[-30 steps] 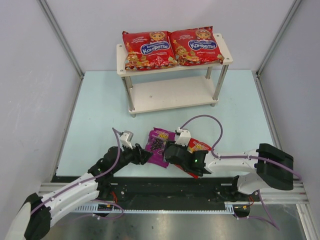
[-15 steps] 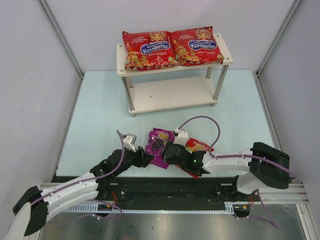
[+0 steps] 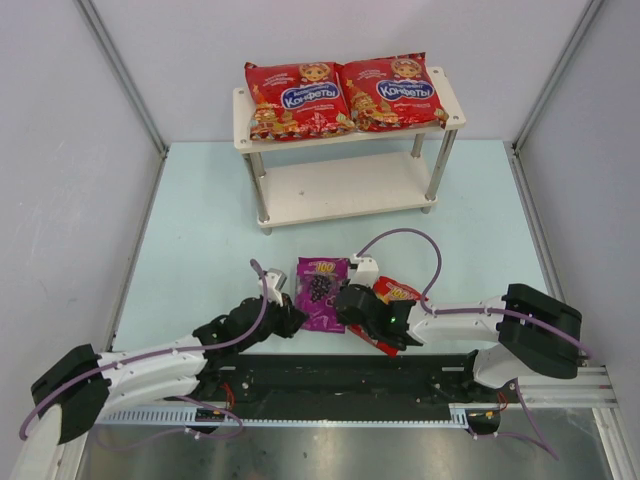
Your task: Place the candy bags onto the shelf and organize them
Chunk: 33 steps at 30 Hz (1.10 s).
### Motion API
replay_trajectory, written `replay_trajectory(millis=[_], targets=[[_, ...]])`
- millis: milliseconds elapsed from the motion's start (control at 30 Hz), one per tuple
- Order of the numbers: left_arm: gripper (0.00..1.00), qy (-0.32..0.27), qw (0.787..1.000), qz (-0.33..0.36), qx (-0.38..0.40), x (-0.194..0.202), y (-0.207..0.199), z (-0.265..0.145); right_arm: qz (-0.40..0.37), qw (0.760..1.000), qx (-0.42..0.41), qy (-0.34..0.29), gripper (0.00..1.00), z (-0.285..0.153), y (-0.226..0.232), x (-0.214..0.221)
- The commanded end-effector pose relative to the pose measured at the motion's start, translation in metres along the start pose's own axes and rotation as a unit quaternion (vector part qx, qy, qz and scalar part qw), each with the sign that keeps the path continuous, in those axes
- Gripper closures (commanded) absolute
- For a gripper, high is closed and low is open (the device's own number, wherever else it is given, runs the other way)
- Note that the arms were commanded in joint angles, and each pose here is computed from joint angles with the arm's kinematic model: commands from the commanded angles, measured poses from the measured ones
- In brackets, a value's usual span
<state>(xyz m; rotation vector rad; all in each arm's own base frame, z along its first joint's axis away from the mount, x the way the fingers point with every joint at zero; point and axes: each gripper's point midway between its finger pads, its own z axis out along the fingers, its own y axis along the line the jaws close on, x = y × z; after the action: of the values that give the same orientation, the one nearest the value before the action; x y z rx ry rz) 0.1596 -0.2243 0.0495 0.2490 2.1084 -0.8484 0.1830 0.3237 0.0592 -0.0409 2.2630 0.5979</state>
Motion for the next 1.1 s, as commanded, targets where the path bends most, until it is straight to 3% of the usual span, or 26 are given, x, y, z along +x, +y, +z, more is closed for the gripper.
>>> replay_trajectory(millis=[0, 33, 133, 167, 200, 300, 733, 933, 1067], targets=[[0.86, -0.036, 0.998, -0.011, 0.053, -0.032, -0.042, 0.004, -0.009, 0.998, -0.033, -0.044, 0.99, -0.003, 0.015, -0.028], [0.92, -0.038, 0.998, -0.01, 0.054, -0.034, -0.043, 0.005, -0.01, 0.998, -0.032, -0.049, 0.99, -0.003, 0.014, -0.032], [0.99, -0.038, 0.998, -0.003, 0.055, -0.038, -0.049, 0.008, -0.016, 0.998, -0.029, -0.05, 0.85, -0.003, 0.008, -0.039], [1.0, -0.036, 0.998, -0.003, 0.053, -0.038, -0.05, 0.01, -0.02, 0.998, -0.029, -0.049, 0.7, -0.004, 0.008, -0.04], [1.0, -0.032, 0.998, -0.002, 0.053, -0.036, -0.05, 0.011, -0.019, 0.998, -0.029, -0.049, 0.64, -0.007, 0.007, -0.041], [1.0, -0.021, 0.998, -0.002, 0.061, -0.032, -0.056, 0.013, -0.029, 0.998, -0.033, -0.043, 0.59, -0.013, 0.002, -0.03], [1.0, -0.021, 0.998, -0.027, 0.058, -0.02, -0.063, 0.01, -0.008, 0.995, -0.078, -0.069, 0.55, -0.013, -0.008, -0.016], [1.0, -0.026, 0.998, -0.03, 0.049, -0.022, -0.061, 0.009, 0.001, 0.994, -0.078, -0.08, 0.61, -0.014, -0.016, -0.011], [1.0, -0.029, 0.998, -0.033, 0.041, -0.024, -0.059, 0.01, -0.002, 0.993, -0.087, -0.08, 0.74, -0.015, -0.011, -0.012]])
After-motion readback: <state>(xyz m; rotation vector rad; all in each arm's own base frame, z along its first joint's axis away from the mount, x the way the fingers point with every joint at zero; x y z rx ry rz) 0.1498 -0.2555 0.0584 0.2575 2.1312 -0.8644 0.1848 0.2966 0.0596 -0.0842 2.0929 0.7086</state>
